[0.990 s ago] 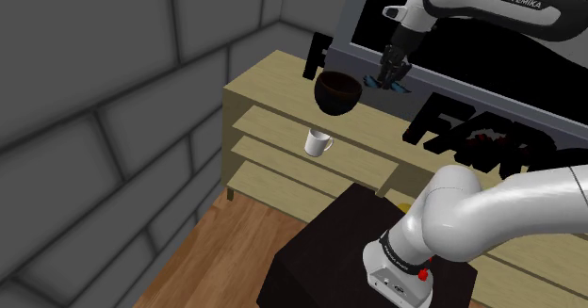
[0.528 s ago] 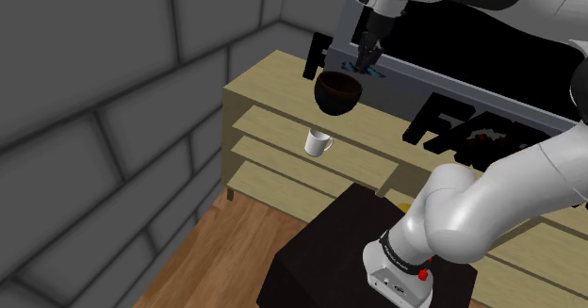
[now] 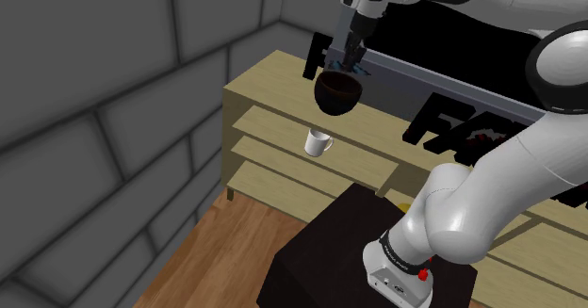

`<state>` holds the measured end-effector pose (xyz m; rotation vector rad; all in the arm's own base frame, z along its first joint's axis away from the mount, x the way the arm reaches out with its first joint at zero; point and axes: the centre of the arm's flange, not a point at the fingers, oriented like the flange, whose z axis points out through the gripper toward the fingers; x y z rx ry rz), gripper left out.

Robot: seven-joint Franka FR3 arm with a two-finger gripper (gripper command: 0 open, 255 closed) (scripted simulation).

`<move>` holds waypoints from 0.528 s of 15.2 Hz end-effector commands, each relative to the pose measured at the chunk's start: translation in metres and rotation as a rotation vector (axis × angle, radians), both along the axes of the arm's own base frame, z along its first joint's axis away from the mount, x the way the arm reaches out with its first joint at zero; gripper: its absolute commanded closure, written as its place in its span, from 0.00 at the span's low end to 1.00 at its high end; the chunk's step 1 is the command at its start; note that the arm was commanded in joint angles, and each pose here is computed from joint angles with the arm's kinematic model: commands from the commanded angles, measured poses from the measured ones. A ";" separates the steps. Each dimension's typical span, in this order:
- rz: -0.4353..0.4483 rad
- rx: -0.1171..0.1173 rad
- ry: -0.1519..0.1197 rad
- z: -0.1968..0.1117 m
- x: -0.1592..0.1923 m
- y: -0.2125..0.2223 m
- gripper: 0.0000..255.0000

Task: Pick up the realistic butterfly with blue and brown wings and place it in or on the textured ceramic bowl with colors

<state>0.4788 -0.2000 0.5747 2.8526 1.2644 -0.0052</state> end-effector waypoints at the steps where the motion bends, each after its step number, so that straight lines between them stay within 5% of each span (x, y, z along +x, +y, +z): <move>1: 0.000 0.000 -0.001 -0.011 0.001 0.000 1.00; 8: 0.000 0.000 -0.001 -0.048 0.001 0.000 1.00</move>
